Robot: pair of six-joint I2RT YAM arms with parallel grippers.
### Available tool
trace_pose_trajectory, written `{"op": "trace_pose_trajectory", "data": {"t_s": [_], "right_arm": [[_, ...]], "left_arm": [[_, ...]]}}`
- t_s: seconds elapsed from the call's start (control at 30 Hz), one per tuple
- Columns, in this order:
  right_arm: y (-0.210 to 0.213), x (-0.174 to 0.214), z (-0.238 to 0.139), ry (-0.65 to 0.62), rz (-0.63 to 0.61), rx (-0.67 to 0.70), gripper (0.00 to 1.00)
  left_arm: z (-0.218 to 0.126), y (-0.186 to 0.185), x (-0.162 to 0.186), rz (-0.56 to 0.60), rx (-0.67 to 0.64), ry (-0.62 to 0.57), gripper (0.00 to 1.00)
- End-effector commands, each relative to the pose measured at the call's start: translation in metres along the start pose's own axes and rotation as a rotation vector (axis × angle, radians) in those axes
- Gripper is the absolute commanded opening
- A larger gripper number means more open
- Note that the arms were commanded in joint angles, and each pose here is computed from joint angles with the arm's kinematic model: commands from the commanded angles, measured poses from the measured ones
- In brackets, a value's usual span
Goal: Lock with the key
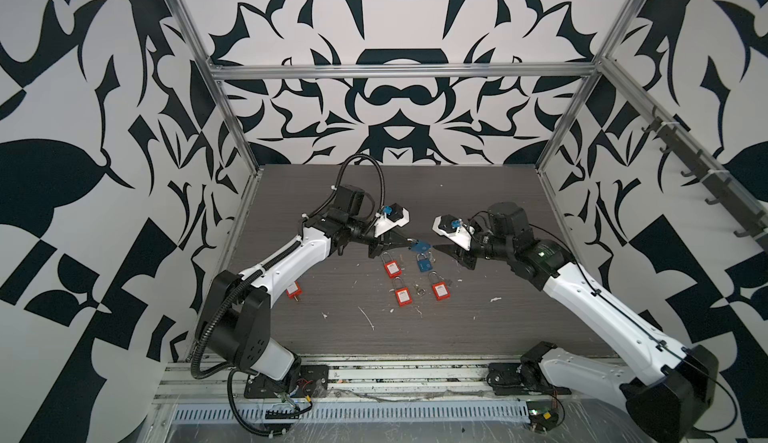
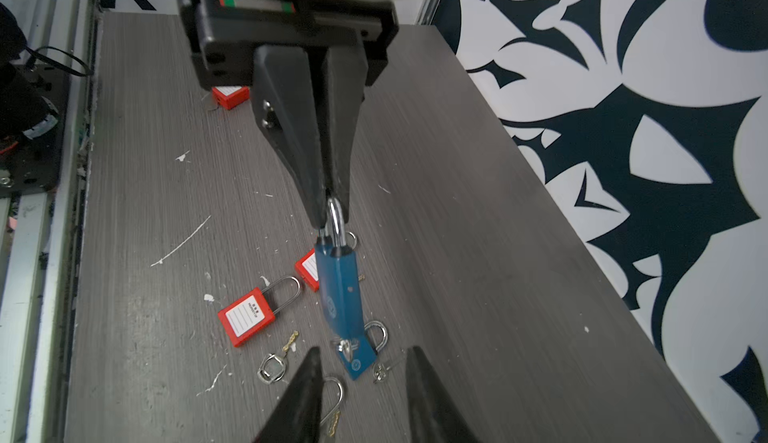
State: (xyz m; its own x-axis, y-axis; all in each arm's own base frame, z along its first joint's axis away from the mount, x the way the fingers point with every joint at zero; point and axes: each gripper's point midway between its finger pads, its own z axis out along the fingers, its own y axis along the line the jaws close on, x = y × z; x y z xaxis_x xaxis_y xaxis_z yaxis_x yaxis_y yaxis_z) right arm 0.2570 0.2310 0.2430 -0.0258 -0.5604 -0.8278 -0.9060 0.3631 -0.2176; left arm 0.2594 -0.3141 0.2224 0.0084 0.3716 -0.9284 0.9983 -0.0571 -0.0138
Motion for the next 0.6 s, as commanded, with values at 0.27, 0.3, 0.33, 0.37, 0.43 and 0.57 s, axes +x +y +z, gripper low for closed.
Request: {"op": "trace_pose_trajectory", "data": {"t_s": [0.27, 0.3, 0.33, 0.37, 0.43, 0.57], "right_arm": [[0.01, 0.021, 0.013, 0.063, 0.003, -0.071, 0.3], [0.01, 0.021, 0.014, 0.064, -0.003, -0.075, 0.3], [0.011, 0.022, 0.016, 0.071, -0.003, -0.085, 0.3], [0.011, 0.025, 0.017, 0.083, -0.002, -0.093, 0.3], [0.012, 0.024, 0.019, 0.089, -0.004, -0.11, 0.29], [0.013, 0.022, 0.022, 0.076, 0.002, -0.127, 0.29]], "left_arm": [[-0.006, -0.012, -0.017, 0.052, 0.059, -0.037, 0.0], [-0.006, -0.012, -0.017, 0.057, 0.057, -0.038, 0.0], [-0.006, -0.012, -0.019, 0.06, 0.058, -0.04, 0.0], [-0.007, -0.012, -0.019, 0.063, 0.059, -0.042, 0.0], [-0.007, -0.013, -0.02, 0.072, 0.064, -0.047, 0.0], [-0.007, -0.014, -0.02, 0.077, 0.069, -0.049, 0.0]]}}
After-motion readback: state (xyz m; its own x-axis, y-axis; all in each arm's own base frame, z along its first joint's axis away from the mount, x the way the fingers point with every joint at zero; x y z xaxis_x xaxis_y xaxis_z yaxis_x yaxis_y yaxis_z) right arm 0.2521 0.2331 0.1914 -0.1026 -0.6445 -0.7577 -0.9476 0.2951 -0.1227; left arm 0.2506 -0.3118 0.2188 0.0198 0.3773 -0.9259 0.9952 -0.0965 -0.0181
